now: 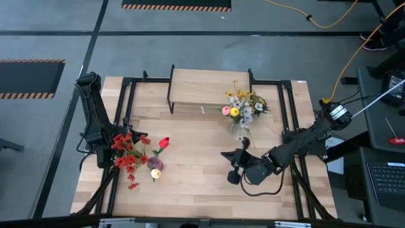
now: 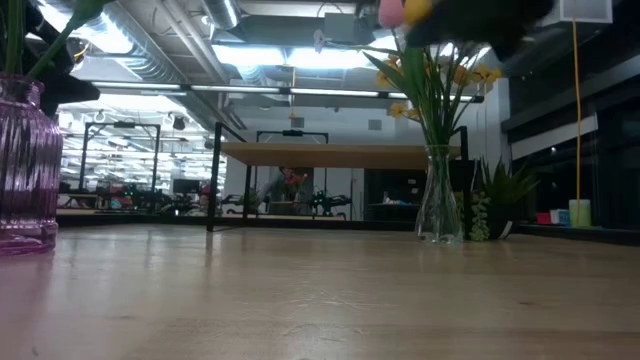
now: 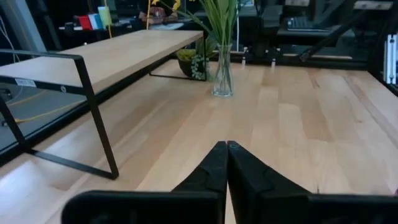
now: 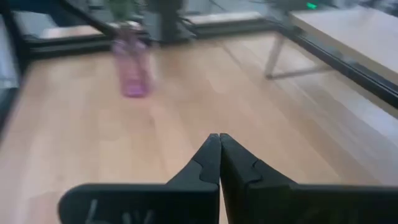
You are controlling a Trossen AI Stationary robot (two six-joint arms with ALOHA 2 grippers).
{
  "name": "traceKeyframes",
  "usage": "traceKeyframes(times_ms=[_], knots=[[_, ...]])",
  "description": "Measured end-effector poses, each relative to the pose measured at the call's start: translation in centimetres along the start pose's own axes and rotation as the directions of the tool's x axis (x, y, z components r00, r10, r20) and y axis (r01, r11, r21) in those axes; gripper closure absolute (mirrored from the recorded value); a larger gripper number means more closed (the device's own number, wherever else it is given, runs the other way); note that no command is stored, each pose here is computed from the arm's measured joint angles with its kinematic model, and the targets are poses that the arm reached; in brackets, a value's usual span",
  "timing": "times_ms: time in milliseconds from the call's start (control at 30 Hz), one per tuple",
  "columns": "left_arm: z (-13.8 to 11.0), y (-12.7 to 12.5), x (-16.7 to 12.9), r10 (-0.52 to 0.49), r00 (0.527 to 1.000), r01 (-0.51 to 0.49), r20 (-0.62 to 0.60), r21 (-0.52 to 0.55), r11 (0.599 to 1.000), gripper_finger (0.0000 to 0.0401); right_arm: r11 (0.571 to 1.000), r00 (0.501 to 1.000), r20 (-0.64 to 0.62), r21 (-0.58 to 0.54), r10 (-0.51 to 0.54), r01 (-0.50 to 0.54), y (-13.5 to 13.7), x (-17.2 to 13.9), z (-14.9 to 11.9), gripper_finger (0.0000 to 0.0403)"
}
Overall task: Pick and place flowers into a vace then onto a shelf
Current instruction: Put the transparent vase with flowers on the shelf
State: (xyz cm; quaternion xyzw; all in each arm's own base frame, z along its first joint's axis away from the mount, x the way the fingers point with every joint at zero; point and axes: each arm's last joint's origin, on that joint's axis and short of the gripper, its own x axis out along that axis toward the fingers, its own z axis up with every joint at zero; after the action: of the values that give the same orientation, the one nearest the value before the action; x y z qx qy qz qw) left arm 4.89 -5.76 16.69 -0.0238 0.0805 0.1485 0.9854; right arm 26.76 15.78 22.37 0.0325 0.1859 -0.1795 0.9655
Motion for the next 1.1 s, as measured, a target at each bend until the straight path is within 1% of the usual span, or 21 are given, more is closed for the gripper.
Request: traceKeyframes(times_ms=[100, 200, 267, 367, 500, 567, 700, 833, 1000, 1100], knots=[[0.0, 0.0, 0.0, 0.000, 1.000, 0.000, -0.001, 0.000, 1.000, 0.0400, 0.996, 0.997, -0.026, 0.041, -0.078, 0.079, -0.4, -0.4, -0.9, 0.0401], [0.0, 0.0, 0.0, 0.000, 1.000, 0.000, -0.004, 0.001, 1.000, 0.0399, 0.987, 0.991, -0.049, 0.091, -0.128, 0.132, -0.8, -0.6, -1.5, 0.0401], [0.0, 0.0, 0.0, -0.001, 1.000, 0.001, -0.006, 0.001, 1.000, 0.0399, 0.983, 0.988, -0.063, 0.109, -0.144, 0.150, -1.0, -0.6, -1.7, 0.0401], [0.0, 0.0, 0.0, -0.002, 1.000, 0.002, -0.006, -0.006, 1.000, 0.0400, 0.979, 0.981, -0.096, 0.100, -0.170, 0.180, -1.4, -0.8, -2.2, 0.0401], [0.0, -0.1, 0.0, -0.003, 1.000, 0.003, -0.006, -0.015, 1.000, 0.0398, 0.968, 0.974, -0.128, 0.145, -0.185, 0.203, -1.5, -1.5, -3.0, 0.0401], [0.0, -0.1, 0.0, -0.003, 1.000, 0.003, -0.006, -0.014, 1.000, 0.0398, 0.966, 0.972, -0.138, 0.150, -0.190, 0.210, -1.4, -2.0, -3.4, 0.0401], [0.0, -0.1, 0.0, -0.004, 1.000, 0.004, -0.006, -0.017, 1.000, 0.0400, 0.958, 0.965, -0.073, 0.120, -0.252, 0.259, -1.5, -3.5, -4.1, 0.0401], [0.0, -0.2, 0.0, -0.004, 1.000, 0.004, -0.006, -0.020, 1.000, 0.0398, 0.949, 0.963, -0.024, 0.164, -0.269, 0.269, -1.5, -4.8, -5.2, 0.0401], [0.0, -0.2, 0.0, -0.004, 1.000, 0.004, -0.005, -0.020, 1.000, 0.0400, 0.937, 0.962, -0.016, 0.220, -0.274, 0.271, -2.4, -4.7, -7.2, 0.0395], [0.0, -0.2, 0.0, -0.004, 1.000, 0.004, -0.004, -0.020, 1.000, 0.0398, 0.935, 0.963, -0.014, 0.236, -0.268, 0.264, -2.9, -4.5, -8.3, 0.0373]])
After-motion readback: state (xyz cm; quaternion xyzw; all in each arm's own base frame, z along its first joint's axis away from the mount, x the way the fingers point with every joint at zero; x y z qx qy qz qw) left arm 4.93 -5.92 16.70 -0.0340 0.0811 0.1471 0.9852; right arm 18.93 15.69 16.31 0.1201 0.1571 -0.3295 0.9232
